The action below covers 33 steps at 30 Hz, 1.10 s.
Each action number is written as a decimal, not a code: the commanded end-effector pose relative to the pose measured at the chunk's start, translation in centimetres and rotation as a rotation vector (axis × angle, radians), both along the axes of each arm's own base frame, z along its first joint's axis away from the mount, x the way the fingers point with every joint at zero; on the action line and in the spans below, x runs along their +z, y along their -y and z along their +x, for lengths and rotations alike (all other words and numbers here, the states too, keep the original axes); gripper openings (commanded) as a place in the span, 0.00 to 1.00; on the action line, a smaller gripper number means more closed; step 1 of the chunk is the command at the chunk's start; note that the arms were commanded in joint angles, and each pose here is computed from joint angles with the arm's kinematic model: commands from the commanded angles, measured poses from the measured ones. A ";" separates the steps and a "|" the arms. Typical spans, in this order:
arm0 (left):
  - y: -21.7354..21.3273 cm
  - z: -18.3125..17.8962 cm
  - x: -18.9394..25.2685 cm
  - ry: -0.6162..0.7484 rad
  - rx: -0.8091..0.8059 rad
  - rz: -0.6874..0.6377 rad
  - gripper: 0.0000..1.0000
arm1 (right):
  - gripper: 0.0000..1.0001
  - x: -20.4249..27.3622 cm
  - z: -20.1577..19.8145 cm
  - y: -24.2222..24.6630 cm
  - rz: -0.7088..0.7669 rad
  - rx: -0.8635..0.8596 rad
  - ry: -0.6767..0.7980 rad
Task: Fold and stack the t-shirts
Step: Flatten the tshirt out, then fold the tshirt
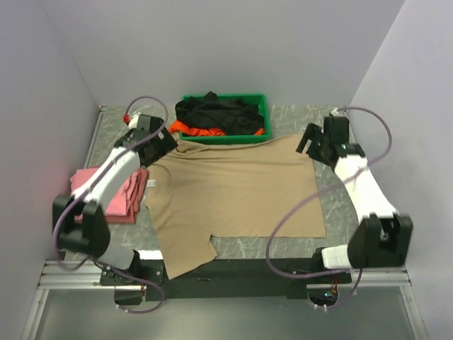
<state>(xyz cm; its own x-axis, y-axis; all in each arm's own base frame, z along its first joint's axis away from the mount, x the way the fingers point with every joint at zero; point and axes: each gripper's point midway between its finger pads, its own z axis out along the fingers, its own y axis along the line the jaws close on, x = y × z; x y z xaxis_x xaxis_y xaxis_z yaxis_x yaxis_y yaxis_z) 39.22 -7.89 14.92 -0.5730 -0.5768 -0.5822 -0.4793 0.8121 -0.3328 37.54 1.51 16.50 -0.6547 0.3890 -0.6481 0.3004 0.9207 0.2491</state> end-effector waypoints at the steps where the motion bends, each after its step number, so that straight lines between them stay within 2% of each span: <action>1: 2.6 -7.6 -2.7 -0.115 -0.003 -0.016 0.99 | 0.89 -1.9 -3.4 -0.6 0.087 -0.067 0.035; 3: 5.2 -11.4 -2.7 -0.127 -0.100 -0.056 0.99 | 0.89 -1.0 -4.8 -1.2 0.131 -0.068 0.086; 4: 5.4 -13.7 -4.3 -0.174 -0.134 -0.044 0.99 | 0.90 -2.1 -5.9 -1.3 0.138 -0.066 0.069; 5: 5.6 -15.2 -4.0 -0.169 -0.153 -0.048 0.99 | 0.90 -2.2 -6.4 -1.3 0.140 -0.070 0.074; 7: 5.6 -19.7 -5.7 -0.262 -0.175 -0.002 0.99 | 0.90 -1.9 -7.5 -1.0 0.135 -0.084 0.103; 8: 5.8 -21.1 -5.5 -0.266 -0.196 -0.015 0.99 | 0.90 -1.5 -8.0 -0.8 0.130 -0.090 0.119; 9: 6.7 -23.2 -5.8 -0.293 -0.259 -0.010 0.99 | 0.90 -1.5 -8.2 -0.4 0.112 -0.107 0.126; 15: 8.6 -33.8 -7.6 -0.492 -0.462 -0.114 0.92 | 0.91 -2.3 -9.2 0.6 0.084 -0.155 0.106; 20: 9.7 -37.6 -9.5 -0.587 -0.565 -0.142 0.83 | 0.91 -4.0 -9.6 1.2 0.136 -0.211 0.090; 26: 7.7 -38.9 -11.9 -0.704 -0.563 0.056 0.72 | 0.91 -5.3 -10.3 1.2 0.199 -0.218 0.056; 28: 7.7 -38.8 -12.1 -0.714 -0.568 0.079 0.70 | 0.91 -6.2 -10.9 1.2 0.220 -0.229 0.035; 33: 6.5 -38.3 -13.8 -0.727 -0.545 0.187 0.58 | 0.98 -8.3 -14.2 1.8 0.271 -0.352 -0.066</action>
